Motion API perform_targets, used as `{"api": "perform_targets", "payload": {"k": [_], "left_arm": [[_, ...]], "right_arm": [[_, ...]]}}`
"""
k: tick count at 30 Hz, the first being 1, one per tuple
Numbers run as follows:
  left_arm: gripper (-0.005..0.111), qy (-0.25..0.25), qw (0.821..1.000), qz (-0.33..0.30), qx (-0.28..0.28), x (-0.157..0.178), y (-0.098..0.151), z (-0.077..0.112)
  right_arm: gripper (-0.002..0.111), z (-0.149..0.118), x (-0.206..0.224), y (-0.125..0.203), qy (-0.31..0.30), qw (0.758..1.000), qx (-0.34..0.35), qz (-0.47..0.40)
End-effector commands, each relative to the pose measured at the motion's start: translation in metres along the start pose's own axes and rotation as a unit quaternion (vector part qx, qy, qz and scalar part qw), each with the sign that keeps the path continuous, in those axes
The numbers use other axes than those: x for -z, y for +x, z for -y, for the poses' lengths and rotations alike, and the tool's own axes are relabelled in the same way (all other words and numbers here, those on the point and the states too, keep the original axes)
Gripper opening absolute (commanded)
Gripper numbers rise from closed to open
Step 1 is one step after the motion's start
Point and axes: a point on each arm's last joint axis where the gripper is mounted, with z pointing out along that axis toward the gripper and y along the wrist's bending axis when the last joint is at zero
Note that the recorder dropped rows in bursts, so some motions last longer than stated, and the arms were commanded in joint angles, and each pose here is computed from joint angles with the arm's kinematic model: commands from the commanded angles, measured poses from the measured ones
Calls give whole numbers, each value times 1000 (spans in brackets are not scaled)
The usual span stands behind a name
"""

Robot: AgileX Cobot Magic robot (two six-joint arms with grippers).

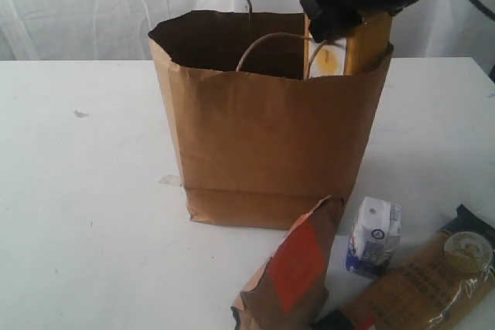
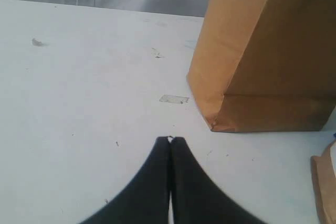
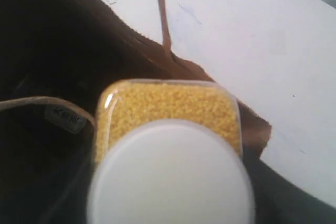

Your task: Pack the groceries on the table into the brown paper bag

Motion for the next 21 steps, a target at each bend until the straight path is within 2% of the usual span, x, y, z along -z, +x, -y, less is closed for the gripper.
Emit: {"api": "perform_targets", "payload": {"k": [1,7,16,21], "left_arm": [[0,0,1000,-2,5,0,1,0],[0,0,1000,-2,5,0,1,0],[0,0,1000,-2,5,0,1,0],[0,0,1000,-2,5,0,1,0]], "right_arm": [[0,-2,-2,-7,2,1000,-2,21],[0,-1,-4,-9,2,1000,-8,23],[0,-6,52,-20,9,995,-5,103],[0,-8,64,-17,9,994,-3,108]]}}
